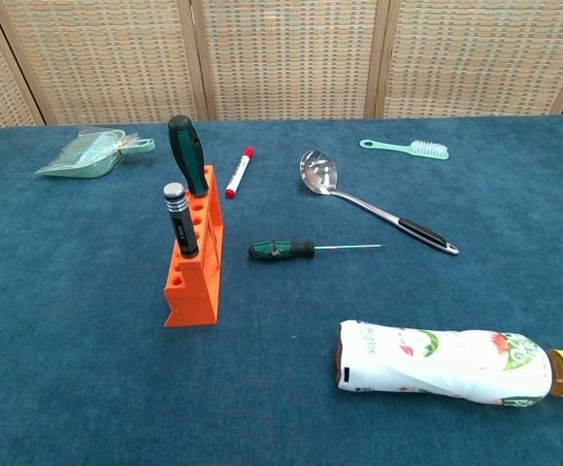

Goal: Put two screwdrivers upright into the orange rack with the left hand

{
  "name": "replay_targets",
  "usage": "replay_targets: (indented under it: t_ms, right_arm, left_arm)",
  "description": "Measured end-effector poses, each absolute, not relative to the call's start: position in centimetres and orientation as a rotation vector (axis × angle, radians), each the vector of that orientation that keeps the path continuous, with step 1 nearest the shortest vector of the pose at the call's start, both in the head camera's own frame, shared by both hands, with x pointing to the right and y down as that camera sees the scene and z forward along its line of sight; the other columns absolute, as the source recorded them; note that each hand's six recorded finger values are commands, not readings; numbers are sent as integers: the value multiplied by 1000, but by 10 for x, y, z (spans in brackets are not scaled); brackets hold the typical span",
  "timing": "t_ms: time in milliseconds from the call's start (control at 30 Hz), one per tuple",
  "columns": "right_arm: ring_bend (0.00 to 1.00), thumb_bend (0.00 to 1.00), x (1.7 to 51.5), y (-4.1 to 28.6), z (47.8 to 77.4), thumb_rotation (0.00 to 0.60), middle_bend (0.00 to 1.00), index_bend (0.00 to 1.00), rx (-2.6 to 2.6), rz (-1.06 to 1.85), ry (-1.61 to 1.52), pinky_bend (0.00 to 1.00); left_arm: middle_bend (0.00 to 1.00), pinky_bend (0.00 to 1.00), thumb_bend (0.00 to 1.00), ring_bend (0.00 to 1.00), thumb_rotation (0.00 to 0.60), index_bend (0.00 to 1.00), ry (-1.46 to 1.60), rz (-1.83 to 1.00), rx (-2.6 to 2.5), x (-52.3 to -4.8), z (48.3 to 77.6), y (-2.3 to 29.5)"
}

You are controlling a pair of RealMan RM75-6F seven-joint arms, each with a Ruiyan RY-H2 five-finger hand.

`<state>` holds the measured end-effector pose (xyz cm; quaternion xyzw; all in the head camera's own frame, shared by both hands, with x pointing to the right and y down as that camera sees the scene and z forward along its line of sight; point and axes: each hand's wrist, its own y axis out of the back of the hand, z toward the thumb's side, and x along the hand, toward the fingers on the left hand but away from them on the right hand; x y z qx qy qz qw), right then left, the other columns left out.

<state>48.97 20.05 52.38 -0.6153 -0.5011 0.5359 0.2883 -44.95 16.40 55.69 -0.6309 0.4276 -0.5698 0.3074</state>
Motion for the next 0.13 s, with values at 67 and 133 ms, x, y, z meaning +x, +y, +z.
replay_targets:
  t_ms: [67,133]
  right_arm:
    - [0,0,487,202,523,600,0,0,-1639,1425,-1333,0]
    - [0,0,486,203,523,600,0,0,-1636,1423,-1329,0]
  left_arm:
    - [0,0,0,0,600,0,1128,-1531,-1641,-456,559,176]
    - [0,0,0,0,600,0,1122,-1538,-1624,-461,561,183]
